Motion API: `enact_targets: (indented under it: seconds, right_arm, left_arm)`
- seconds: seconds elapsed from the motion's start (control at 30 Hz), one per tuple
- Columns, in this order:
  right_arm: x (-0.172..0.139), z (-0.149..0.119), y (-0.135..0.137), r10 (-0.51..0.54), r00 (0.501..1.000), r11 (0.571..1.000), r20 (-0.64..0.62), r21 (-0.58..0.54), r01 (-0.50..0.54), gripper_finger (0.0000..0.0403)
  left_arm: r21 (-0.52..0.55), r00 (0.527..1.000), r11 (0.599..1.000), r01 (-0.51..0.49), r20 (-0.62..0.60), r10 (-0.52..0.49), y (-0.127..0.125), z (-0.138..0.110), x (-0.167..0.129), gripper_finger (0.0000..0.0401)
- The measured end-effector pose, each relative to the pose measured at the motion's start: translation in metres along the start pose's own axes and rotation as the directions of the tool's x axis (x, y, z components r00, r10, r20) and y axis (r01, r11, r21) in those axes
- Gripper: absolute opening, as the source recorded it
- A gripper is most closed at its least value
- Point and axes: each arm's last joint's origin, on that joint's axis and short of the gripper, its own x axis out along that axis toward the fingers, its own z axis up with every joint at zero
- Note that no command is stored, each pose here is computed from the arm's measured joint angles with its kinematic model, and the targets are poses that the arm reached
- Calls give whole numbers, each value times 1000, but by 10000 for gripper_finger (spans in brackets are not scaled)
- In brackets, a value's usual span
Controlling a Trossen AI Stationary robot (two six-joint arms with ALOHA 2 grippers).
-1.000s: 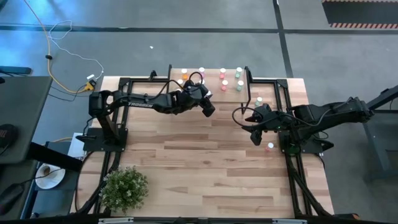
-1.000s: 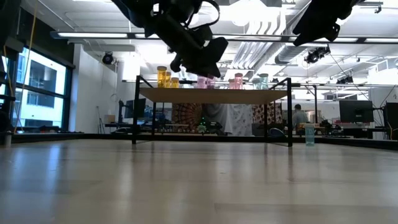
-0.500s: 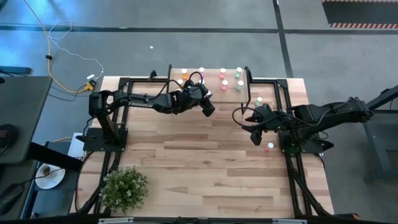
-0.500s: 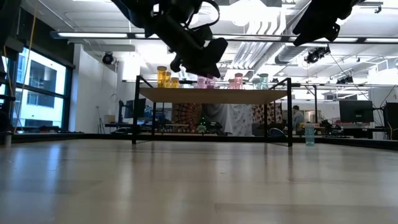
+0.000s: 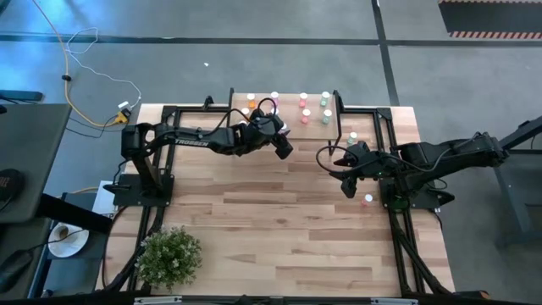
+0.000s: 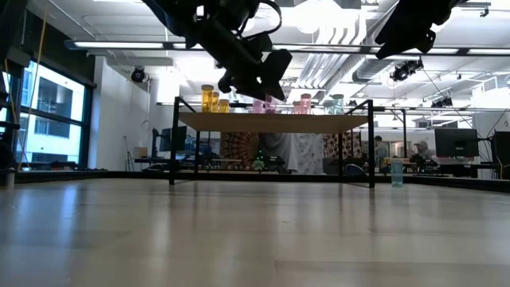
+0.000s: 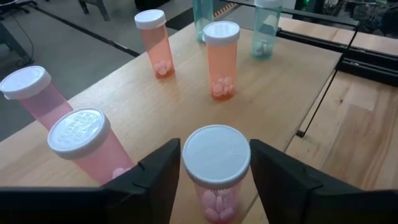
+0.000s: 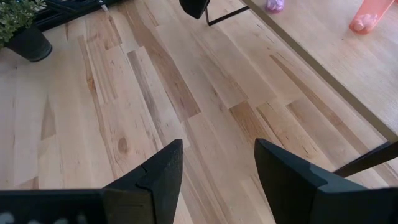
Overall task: Pick and place medicine bottles onto shelf by color
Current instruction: Put the purple pill bottle on the shelf aligned with the other purple pill bottles
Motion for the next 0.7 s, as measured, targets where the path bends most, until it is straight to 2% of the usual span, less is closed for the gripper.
enact_targets:
  seconds: [0.47,0.7]
  right_arm:
    - [0,0,0,-2,1000,1000,-3,-1,2,190]
    - [0,0,0,-2,1000,1000,-3,-1,2,190]
  left_arm:
    - [-10,999,1000,8,39,-7,0,16,-4,196]
    - [-4,998,1000,8,56,-7,6,26,-18,196]
